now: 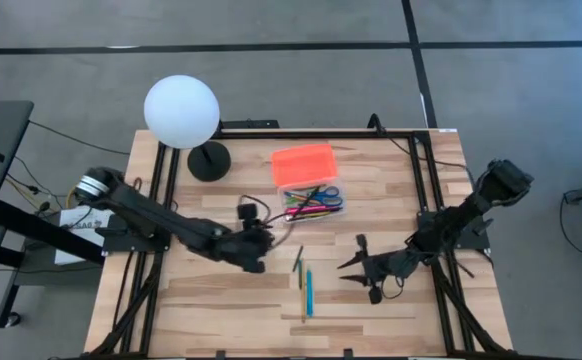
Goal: Pick & place school supplies into a supply box
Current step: Put the blue pen into the orange supply box
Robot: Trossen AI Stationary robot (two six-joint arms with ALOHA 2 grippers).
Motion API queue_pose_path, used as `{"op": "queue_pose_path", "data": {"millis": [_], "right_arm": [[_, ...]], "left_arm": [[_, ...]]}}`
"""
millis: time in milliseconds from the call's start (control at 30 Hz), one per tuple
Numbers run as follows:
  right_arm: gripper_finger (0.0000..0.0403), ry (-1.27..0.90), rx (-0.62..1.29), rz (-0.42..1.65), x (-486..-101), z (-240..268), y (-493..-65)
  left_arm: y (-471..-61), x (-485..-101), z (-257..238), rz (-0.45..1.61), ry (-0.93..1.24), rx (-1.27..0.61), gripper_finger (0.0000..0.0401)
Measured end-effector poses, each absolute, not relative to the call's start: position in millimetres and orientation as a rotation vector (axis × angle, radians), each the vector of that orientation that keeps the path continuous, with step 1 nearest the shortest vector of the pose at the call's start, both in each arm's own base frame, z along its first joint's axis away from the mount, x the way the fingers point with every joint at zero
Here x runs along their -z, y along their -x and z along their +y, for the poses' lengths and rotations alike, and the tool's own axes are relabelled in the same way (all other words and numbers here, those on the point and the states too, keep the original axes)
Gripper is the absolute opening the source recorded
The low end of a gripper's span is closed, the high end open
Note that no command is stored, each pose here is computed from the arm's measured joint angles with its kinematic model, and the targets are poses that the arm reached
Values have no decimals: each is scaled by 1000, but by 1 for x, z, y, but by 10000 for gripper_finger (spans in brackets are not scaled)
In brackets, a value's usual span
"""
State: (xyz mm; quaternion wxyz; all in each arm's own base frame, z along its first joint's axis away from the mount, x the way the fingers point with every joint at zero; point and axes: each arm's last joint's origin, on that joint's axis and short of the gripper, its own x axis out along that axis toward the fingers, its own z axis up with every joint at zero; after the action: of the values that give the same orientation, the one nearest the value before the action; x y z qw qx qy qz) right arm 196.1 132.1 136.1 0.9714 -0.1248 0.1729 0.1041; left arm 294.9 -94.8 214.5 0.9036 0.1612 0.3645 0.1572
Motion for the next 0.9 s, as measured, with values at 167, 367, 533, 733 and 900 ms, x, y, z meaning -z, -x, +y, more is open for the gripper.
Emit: {"op": "queue_pose_path", "data": {"millis": [167, 367, 533, 733, 900], "right_arm": [[111, 356, -270, 341, -129, 143, -223], [111, 442, -425, 282, -135, 160, -265], [111, 440, -497, 352, -133, 164, -297], [111, 424, -457, 562, -116, 161, -328], [111, 418, -450, 621, -120, 161, -333]], "left_arm": [[-249, -182, -97, 512, -193, -294, 142], [-207, -152, -106, 307, -105, -269, 142], [-193, -149, -114, 229, -156, -281, 142], [-190, -150, -119, 219, -181, -264, 141], [-191, -150, -119, 223, -177, -246, 141]]}}
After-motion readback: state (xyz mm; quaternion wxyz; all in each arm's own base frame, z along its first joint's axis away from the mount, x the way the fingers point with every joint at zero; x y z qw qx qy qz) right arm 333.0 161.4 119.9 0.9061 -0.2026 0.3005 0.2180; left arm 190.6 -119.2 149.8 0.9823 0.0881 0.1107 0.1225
